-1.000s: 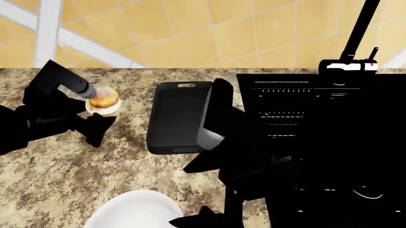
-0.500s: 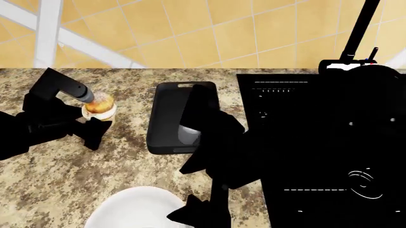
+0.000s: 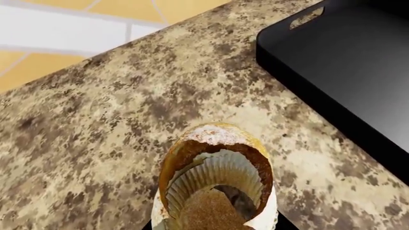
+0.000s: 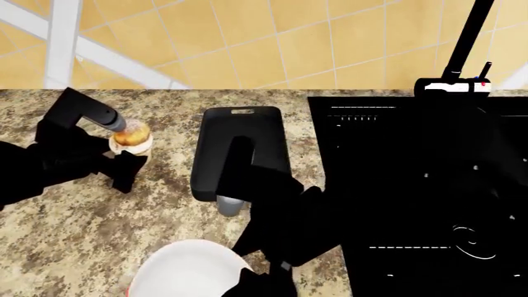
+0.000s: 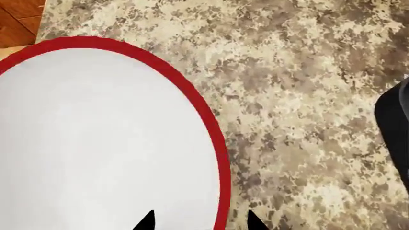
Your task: Move the fresh-baked cupcake off the tray onto the counter, and place the bowl used for mixing into the sink.
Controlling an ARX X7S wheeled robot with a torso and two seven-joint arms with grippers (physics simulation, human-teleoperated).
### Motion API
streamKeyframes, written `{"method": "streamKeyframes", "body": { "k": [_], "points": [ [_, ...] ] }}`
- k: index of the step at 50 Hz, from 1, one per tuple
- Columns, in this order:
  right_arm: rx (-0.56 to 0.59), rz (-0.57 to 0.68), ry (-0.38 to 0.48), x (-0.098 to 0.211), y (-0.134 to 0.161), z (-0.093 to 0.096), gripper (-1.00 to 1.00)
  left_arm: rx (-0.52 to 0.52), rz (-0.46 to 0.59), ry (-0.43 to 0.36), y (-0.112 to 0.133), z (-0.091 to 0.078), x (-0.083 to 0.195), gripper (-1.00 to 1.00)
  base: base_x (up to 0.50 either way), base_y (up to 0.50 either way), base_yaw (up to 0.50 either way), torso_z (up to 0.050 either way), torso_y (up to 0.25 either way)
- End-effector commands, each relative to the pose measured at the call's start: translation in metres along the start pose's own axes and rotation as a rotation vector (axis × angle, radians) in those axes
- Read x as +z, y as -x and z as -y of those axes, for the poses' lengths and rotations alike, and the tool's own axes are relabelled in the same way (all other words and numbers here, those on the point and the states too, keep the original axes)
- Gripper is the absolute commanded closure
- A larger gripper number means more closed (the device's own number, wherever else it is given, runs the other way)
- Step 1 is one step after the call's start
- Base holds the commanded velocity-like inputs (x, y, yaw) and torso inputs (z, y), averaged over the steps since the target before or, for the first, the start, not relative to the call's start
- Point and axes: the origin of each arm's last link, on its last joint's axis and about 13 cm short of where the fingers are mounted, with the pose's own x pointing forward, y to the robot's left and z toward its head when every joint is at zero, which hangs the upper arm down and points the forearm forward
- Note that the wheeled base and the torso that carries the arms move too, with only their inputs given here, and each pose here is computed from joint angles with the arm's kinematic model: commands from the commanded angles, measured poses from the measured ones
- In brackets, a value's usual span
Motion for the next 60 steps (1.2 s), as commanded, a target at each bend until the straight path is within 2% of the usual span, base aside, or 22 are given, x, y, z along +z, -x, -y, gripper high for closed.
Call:
{"method": "streamKeyframes", "body": {
  "k": [1, 7, 8, 20, 31, 45, 56, 60],
  "points": [
    [0.055, -0.066, 0.034, -0.002, -0.013, -0.006, 1.0, -0.009, -0.034, -0.006, -0.011, 0.004, -0.008, 1.0, 0.0, 0.0, 0.0, 0.0, 0.0],
    [0.034, -0.056, 0.034, -0.002, -0.012, -0.003, 1.0, -0.014, -0.032, -0.013, -0.009, 0.003, -0.007, 1.0, 0.0, 0.0, 0.0, -0.003, 0.0],
    [0.032, -0.053, 0.032, -0.002, -0.011, -0.003, 1.0, -0.007, -0.029, -0.018, -0.008, 0.003, -0.007, -1.0, 0.0, 0.0, 0.0, 0.0, 0.0],
    [0.007, -0.059, 0.038, -0.002, -0.011, -0.001, 1.0, -0.016, -0.03, -0.046, -0.001, 0.003, -0.002, -1.0, 0.0, 0.0, 0.0, -0.001, 0.0],
    [-0.007, -0.041, 0.041, -0.001, -0.008, 0.002, 1.0, -0.039, 0.009, -0.102, 0.018, 0.006, 0.007, -1.0, 0.0, 0.0, 0.0, 0.0, 0.0],
    [-0.044, -0.036, 0.049, 0.0, -0.006, 0.004, 1.0, -0.045, 0.058, -0.13, 0.039, 0.01, 0.014, -1.0, 0.0, 0.0, 0.0, -0.001, 0.0],
    [-0.078, 0.005, 0.063, 0.002, 0.002, 0.006, 1.0, -0.05, 0.185, -0.189, 0.076, 0.018, 0.021, -1.0, 0.0, 0.0, 0.0, -0.001, 0.0],
    [-0.107, 0.024, 0.07, 0.001, 0.006, 0.006, 1.0, -0.034, 0.29, -0.197, 0.098, 0.021, 0.027, -1.0, 0.0, 0.0, 0.0, 0.0, 0.0]
  ]
}}
